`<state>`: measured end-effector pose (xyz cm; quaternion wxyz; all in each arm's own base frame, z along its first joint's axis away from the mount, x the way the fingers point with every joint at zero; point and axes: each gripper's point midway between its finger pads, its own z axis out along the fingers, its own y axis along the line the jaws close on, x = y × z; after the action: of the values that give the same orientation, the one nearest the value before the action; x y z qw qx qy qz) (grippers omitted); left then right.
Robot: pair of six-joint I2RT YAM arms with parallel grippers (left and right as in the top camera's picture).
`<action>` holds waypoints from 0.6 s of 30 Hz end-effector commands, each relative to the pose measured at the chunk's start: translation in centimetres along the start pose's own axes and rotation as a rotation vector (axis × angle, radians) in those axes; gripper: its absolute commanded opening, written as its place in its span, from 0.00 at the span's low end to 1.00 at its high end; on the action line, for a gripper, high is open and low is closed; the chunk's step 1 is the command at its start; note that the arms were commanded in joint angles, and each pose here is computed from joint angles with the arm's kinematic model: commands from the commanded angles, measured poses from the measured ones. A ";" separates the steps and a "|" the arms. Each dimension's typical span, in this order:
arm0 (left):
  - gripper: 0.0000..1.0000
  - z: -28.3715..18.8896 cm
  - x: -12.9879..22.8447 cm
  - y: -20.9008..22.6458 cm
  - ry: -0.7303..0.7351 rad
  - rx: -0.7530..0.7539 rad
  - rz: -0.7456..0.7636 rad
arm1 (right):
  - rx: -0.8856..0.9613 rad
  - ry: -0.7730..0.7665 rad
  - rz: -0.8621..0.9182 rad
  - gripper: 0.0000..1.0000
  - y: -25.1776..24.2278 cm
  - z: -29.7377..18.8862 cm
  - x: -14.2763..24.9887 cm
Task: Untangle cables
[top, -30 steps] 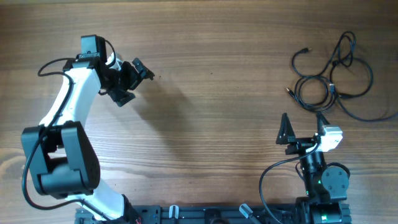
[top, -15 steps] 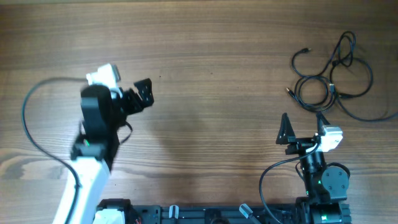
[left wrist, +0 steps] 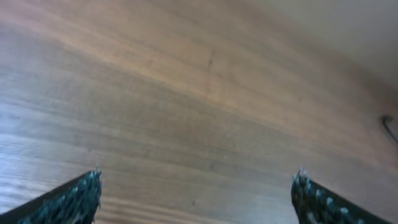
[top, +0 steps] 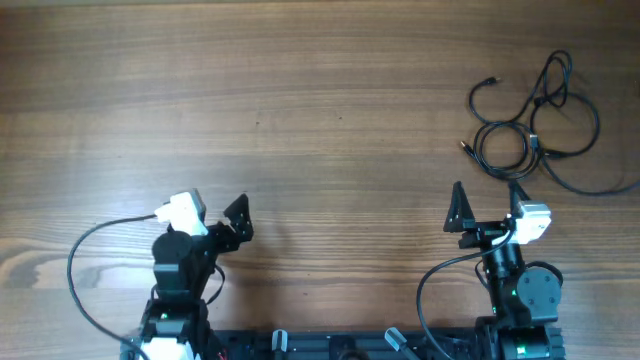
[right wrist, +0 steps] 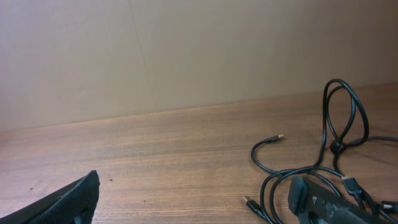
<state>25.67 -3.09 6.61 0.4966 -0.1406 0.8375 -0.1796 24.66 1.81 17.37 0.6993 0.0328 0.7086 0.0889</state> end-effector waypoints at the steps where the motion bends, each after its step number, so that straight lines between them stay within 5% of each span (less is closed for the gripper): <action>1: 1.00 -1.5 -1.1 0.1 -0.072 -0.020 0.061 | -0.017 -0.008 0.013 1.00 0.3 0.0 -0.2; 9: 1.00 -5.2 -6.9 -3.1 -0.386 0.062 0.346 | -0.017 -0.008 0.013 1.00 0.3 0.0 -0.2; 18: 1.00 -5.2 -7.0 -3.2 -0.394 0.044 0.461 | -0.016 -0.008 0.013 1.00 0.3 0.0 -0.2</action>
<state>24.53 -2.37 15.92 0.6791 0.0169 0.7306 -0.0694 24.65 1.82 17.40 0.6996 0.0327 0.7082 0.0891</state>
